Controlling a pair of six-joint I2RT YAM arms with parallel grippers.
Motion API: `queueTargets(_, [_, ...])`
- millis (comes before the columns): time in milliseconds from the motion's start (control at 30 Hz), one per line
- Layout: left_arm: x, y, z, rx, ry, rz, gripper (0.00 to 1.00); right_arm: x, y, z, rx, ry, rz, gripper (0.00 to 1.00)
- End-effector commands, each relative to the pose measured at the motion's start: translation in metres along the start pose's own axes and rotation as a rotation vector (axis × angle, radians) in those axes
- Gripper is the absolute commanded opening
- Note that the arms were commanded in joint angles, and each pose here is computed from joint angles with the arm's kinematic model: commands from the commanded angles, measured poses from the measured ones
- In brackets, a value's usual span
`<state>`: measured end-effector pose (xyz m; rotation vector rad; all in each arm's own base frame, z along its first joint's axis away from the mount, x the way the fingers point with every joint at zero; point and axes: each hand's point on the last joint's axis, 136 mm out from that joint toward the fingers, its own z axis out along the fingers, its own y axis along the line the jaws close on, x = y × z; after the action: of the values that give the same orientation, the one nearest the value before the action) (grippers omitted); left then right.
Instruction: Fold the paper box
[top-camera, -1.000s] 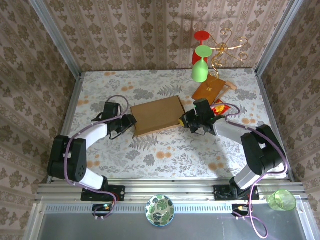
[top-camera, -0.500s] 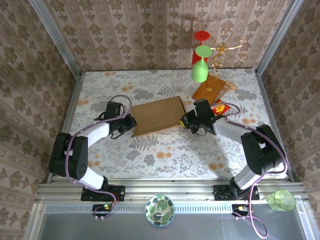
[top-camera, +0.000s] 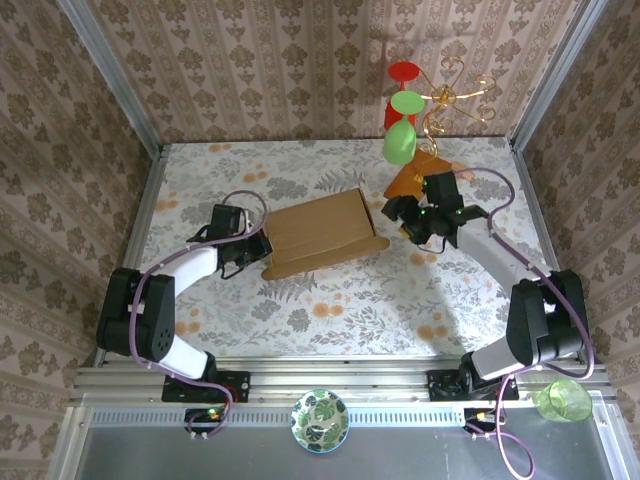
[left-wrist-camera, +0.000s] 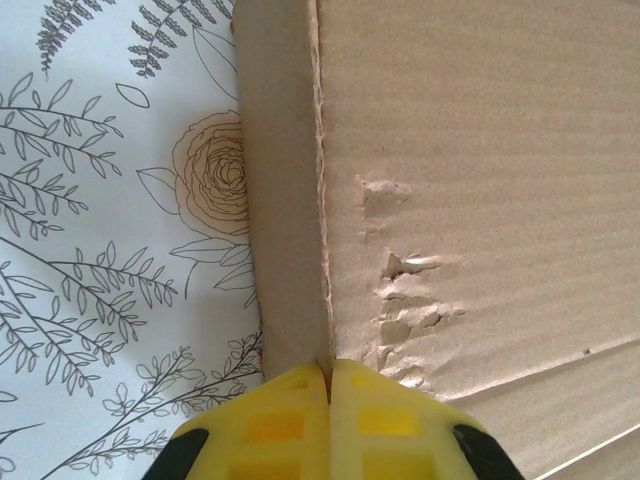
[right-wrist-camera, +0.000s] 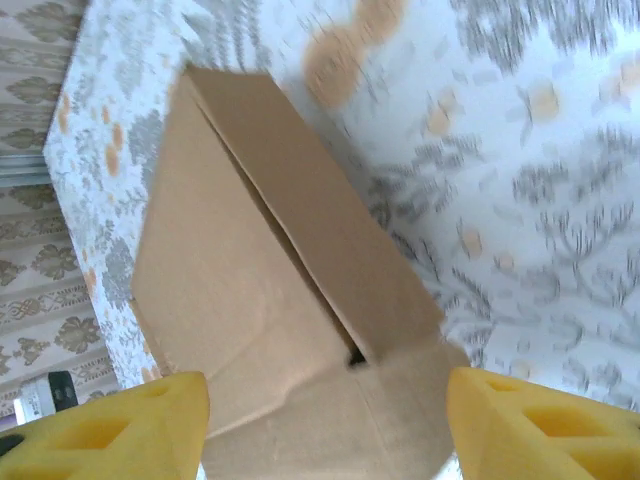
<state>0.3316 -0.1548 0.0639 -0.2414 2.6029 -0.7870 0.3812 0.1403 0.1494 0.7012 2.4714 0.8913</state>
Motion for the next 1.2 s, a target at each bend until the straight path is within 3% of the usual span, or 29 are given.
queueTargets(0, [0.037,0.032,-0.001,-0.103,0.126,0.01,0.0,0.016,0.003,0.013,-0.017,0.158,-0.226,0.69])
queueTargets(133, [0.038,0.035,-0.002,-0.105,0.13,0.007,0.0,0.027,-0.005,0.043,-0.048,0.286,-0.263,0.72])
queueTargets(367, [0.042,0.041,0.0,-0.097,0.13,0.001,0.0,0.038,-0.011,0.069,-0.129,0.398,-0.266,0.76])
queueTargets(667, [0.046,0.05,0.001,-0.096,0.145,-0.004,0.0,0.058,0.014,0.085,-0.408,0.533,-0.192,0.83])
queueTargets(1167, [0.039,0.05,0.003,-0.071,0.155,0.04,0.0,0.089,0.043,0.098,-0.508,0.613,-0.23,0.8])
